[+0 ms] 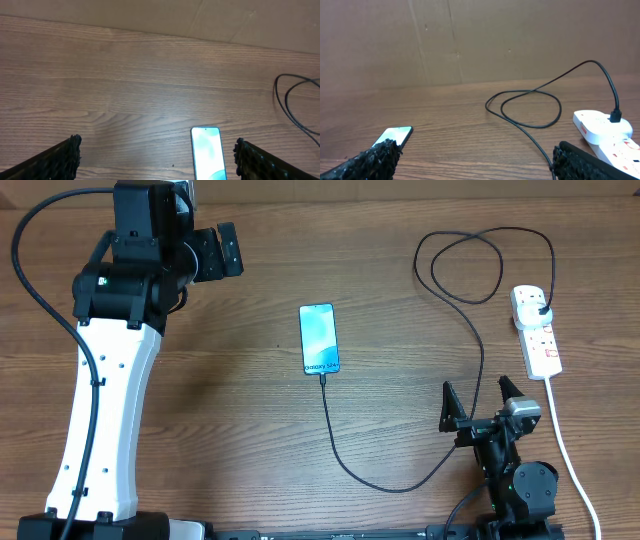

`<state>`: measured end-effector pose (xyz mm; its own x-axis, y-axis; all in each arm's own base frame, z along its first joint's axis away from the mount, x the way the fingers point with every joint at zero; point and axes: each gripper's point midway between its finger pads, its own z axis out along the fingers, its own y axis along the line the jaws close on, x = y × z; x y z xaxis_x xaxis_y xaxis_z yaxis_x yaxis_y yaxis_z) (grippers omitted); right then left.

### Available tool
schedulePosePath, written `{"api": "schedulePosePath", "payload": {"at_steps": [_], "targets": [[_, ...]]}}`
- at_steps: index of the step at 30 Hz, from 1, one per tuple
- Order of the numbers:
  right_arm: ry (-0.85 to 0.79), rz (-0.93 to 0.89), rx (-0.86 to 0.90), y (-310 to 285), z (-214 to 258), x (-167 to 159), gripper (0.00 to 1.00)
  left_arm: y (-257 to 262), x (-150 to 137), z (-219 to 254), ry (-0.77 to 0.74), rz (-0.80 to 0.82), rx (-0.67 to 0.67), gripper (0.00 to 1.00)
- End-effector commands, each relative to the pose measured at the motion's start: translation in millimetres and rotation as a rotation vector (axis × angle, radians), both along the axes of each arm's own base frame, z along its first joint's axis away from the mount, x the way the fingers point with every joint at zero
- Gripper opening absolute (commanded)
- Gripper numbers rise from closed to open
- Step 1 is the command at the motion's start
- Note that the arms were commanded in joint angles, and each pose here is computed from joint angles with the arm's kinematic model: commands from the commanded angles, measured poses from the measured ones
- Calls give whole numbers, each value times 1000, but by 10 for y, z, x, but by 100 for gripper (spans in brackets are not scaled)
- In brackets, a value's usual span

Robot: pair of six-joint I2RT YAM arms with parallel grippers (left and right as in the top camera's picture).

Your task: Plug charger to phone and switch on socket

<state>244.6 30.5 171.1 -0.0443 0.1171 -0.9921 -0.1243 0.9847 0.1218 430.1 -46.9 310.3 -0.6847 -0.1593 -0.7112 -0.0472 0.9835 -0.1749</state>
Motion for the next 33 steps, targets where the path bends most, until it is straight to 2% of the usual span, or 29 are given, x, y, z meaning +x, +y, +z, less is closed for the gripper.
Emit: {"api": "schedulePosePath", "payload": {"at_steps": [1,6,12,33], "targets": [[-6,7,-7,16,-17,-2,100,-8,17,-34,5,-10,24,100],[-6,7,-10,15,-17,-2,100,-8,17,-34,5,-10,24,100],[-22,14,-137,21,-22,-3,100,-8,17,-34,5,-10,24,100],[-24,14,-136,22,-15,-2,100,-8,17,-34,5,-10,24,100]]}}
